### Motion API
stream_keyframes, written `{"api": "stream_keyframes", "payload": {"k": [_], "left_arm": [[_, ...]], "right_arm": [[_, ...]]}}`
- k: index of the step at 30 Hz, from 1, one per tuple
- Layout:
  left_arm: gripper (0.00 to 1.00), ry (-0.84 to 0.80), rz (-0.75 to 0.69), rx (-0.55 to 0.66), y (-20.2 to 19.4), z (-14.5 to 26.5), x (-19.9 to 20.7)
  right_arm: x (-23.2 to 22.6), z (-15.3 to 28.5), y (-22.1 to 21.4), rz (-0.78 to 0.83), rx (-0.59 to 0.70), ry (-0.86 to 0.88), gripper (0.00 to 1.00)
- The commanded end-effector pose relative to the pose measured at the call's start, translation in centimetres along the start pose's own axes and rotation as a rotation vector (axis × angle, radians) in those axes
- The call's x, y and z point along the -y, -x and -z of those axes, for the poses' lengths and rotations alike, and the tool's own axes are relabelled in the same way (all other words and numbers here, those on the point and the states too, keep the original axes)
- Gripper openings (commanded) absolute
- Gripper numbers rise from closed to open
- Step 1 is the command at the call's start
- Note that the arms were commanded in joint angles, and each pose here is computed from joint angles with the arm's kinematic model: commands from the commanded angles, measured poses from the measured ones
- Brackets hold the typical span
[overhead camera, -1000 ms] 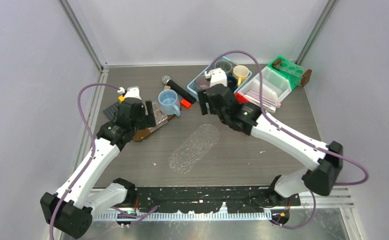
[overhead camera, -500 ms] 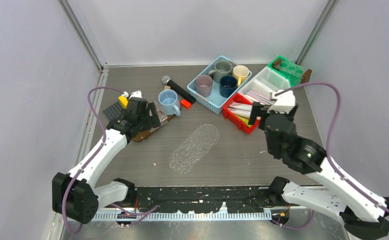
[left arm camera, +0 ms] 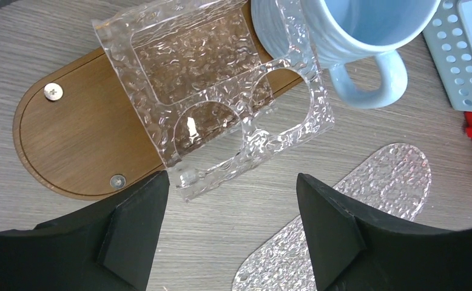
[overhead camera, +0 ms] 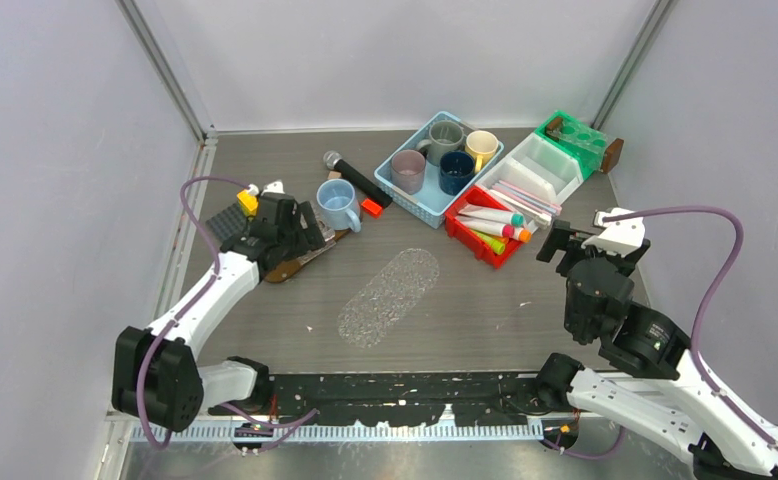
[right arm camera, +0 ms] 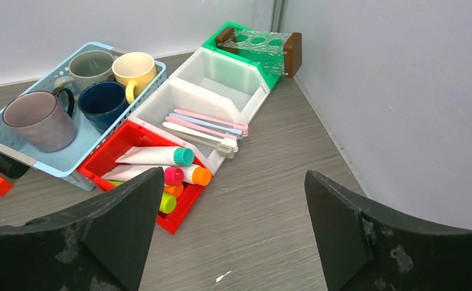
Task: Prepare toiletry sets of a toothbrush and toothpaste on the tray
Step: Place the toothpaste holder on the tray, then adjust the toothpaste holder on the tray.
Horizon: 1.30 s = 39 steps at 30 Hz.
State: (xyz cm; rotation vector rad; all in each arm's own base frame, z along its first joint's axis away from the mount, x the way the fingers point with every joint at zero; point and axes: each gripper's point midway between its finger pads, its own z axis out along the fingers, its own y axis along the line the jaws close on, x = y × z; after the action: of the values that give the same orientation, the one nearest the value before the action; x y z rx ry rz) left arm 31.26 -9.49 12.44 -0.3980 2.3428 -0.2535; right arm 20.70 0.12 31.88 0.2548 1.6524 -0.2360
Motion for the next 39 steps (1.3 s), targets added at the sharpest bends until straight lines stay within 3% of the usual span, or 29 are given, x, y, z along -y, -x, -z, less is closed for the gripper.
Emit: {"api": "stream_keyframes", "payload": {"k": [1, 26, 39], "left_arm": [[0.80, -0.056, 0.048, 0.049, 1.5, -0.6, 1.3], [0.81, -0.106, 0.087, 0.073, 3.1, -1.4, 2.7], [0.97, -0.040, 0.034, 0.100, 3.5, 0.5, 1.1]], "right_arm": [[1.1, 0.0, 0.5, -0.020, 0.024, -0.052, 0.93], [0.5, -0.1, 0.1, 0.005, 0.010, -0.035, 0.93], [-0.5, -0.2, -0.1, 0.012, -0.006, 0.001, 0.94]]}}
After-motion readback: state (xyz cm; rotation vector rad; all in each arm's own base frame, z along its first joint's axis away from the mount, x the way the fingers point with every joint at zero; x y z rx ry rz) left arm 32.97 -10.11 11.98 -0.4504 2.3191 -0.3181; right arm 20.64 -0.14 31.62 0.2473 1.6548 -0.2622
